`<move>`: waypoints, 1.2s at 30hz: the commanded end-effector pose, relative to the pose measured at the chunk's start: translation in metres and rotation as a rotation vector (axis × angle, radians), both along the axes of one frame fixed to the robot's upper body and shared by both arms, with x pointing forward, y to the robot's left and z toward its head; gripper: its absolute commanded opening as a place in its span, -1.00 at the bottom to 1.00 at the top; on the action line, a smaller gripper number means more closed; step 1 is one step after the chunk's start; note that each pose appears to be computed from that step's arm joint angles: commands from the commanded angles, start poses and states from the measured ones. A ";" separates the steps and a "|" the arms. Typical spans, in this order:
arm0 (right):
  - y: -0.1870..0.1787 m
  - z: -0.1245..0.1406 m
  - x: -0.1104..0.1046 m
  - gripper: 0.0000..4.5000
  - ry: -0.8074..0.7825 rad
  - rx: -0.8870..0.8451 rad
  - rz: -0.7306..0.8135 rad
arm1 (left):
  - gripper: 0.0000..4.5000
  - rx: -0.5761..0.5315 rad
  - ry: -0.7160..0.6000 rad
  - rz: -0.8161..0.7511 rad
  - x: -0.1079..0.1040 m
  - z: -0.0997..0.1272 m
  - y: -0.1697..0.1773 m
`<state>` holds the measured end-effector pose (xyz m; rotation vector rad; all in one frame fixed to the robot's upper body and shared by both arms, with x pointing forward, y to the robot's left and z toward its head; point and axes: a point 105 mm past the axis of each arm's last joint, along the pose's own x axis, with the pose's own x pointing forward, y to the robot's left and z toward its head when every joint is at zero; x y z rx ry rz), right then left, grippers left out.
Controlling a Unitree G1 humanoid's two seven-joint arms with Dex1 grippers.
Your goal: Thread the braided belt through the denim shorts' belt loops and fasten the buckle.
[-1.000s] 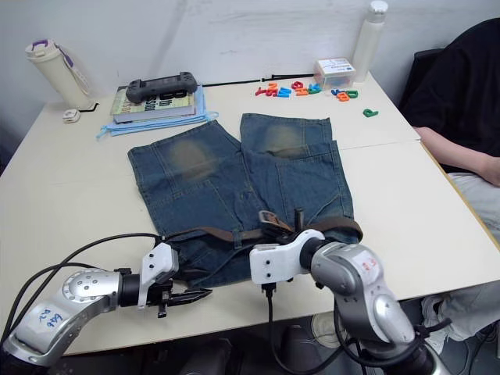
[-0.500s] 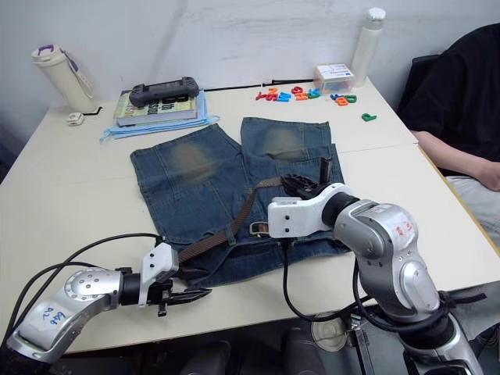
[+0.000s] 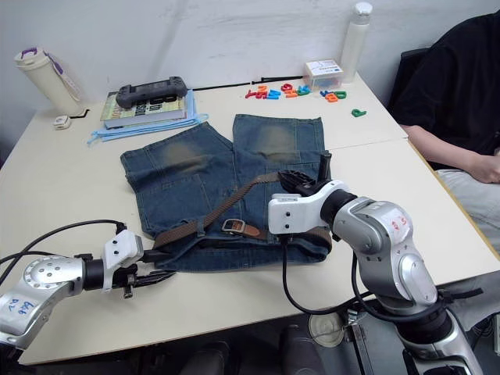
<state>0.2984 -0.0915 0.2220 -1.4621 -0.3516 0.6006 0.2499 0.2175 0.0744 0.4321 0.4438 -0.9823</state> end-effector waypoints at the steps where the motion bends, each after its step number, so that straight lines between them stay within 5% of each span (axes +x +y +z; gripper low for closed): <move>1: 0.008 0.010 0.000 -1.00 -0.056 0.037 0.026 | 0.18 0.042 0.123 0.109 -0.016 -0.032 0.034; 8: 0.017 0.002 0.007 -1.00 -0.042 0.038 0.050 | 0.98 -0.117 0.079 0.057 -0.020 -0.002 0.021; 11: 0.016 0.002 0.009 -1.00 -0.046 0.034 0.053 | 0.98 -0.196 0.055 0.036 -0.024 0.016 0.016; 18: 0.020 0.001 0.012 -1.00 -0.052 0.025 0.081 | 0.98 -0.524 0.002 -0.075 -0.023 0.101 -0.021; 23: 0.025 0.000 0.013 -1.00 -0.050 0.001 0.123 | 0.98 -0.666 -0.021 -0.086 -0.015 0.134 -0.039; 25: 0.027 -0.001 0.014 -1.00 -0.048 -0.015 0.141 | 0.98 -0.656 -0.076 -0.041 -0.002 0.138 -0.045; 30: 0.029 -0.004 0.015 -1.00 -0.033 -0.041 0.168 | 0.98 -0.463 -0.474 0.127 0.040 0.147 -0.063; 36: 0.031 -0.010 0.020 -1.00 0.005 -0.047 0.166 | 0.98 -0.256 -0.788 0.045 0.032 0.133 -0.100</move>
